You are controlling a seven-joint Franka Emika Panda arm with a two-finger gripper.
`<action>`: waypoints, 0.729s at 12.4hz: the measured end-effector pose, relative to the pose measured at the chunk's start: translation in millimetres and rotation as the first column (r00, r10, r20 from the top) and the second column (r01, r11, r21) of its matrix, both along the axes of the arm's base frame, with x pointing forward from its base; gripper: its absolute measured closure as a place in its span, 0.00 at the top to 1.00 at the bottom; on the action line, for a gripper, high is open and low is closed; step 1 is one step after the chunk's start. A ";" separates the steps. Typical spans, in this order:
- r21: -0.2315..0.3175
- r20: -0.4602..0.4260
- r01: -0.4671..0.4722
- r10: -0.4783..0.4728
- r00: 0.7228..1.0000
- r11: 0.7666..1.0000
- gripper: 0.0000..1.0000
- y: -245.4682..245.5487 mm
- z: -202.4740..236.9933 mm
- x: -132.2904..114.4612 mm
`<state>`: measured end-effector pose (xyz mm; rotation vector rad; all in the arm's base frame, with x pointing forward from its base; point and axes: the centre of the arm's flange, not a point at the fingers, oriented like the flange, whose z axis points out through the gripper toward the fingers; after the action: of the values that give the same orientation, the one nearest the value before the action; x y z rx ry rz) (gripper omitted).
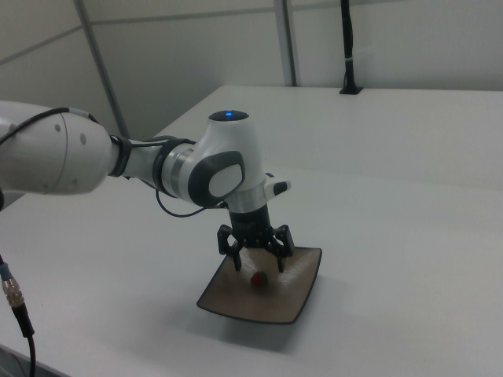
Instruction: Strawberries on a ceramic plate
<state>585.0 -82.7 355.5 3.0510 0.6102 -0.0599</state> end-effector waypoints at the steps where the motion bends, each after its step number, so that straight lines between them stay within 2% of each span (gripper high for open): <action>1: 0.000 0.007 0.009 -0.009 1.000 1.000 1.00 1.0 8.3 0.9; 3: 0.001 0.002 0.058 -0.058 0.998 0.998 1.00 5.4 51.8 3.9; 5: 0.001 0.004 0.114 -0.114 0.993 0.993 1.00 11.6 114.8 2.8; 8: 0.004 0.020 0.165 -0.165 0.986 0.986 1.00 13.7 200.4 -15.4; 9: 0.005 0.014 0.169 -0.169 0.986 0.986 1.00 14.0 215.5 -22.5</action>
<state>562.5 -68.7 571.1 3.0962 0.3497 -0.0408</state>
